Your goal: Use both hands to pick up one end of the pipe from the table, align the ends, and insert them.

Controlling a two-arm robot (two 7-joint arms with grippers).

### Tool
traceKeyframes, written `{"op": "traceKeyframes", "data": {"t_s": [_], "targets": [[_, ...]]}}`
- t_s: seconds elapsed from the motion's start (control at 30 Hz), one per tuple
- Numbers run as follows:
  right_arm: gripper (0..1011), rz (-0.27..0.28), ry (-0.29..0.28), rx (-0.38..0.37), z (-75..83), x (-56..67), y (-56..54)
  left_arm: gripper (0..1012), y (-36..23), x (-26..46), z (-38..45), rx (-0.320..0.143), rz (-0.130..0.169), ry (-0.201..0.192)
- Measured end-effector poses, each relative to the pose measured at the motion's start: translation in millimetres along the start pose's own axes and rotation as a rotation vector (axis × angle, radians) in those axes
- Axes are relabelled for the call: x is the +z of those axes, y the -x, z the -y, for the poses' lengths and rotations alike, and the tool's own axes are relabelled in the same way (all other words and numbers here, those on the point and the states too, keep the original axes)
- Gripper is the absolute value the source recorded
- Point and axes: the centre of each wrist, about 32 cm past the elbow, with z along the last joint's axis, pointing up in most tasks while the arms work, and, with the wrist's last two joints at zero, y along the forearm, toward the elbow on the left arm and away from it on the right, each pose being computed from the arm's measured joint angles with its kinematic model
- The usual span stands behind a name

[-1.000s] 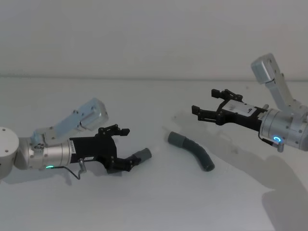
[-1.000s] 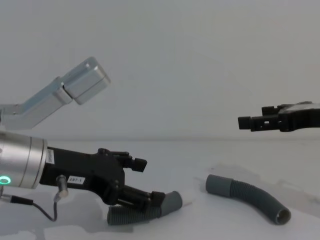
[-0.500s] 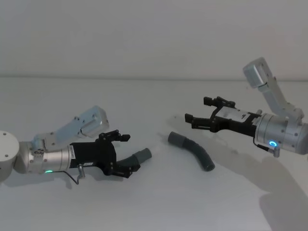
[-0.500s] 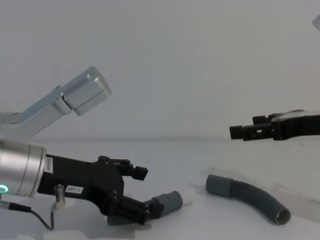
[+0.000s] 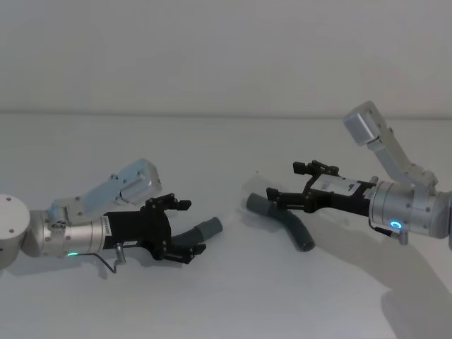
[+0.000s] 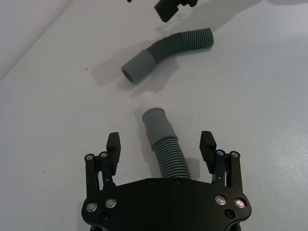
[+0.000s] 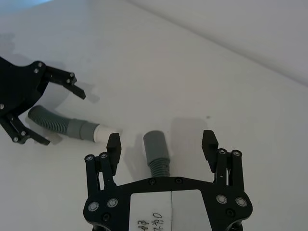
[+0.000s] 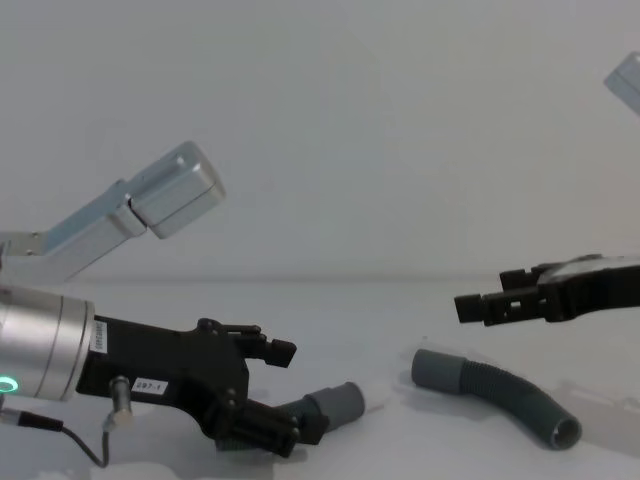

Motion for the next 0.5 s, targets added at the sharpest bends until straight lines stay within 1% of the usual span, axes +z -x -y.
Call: {"op": "traceKeyframes", "data": {"t_s": [0.37,0.5], "targets": [[1002,-0.005,0.054,0.008,1.2,-5.3,2.5,1001,0.1,-0.8,0.5,-0.001,-0.012,-0.008],[1002,-0.009,0.076,0.010,2.1,-5.7,2.4,1001,-0.4,-0.9,0.5,-0.004,-0.023,-0.014]]}}
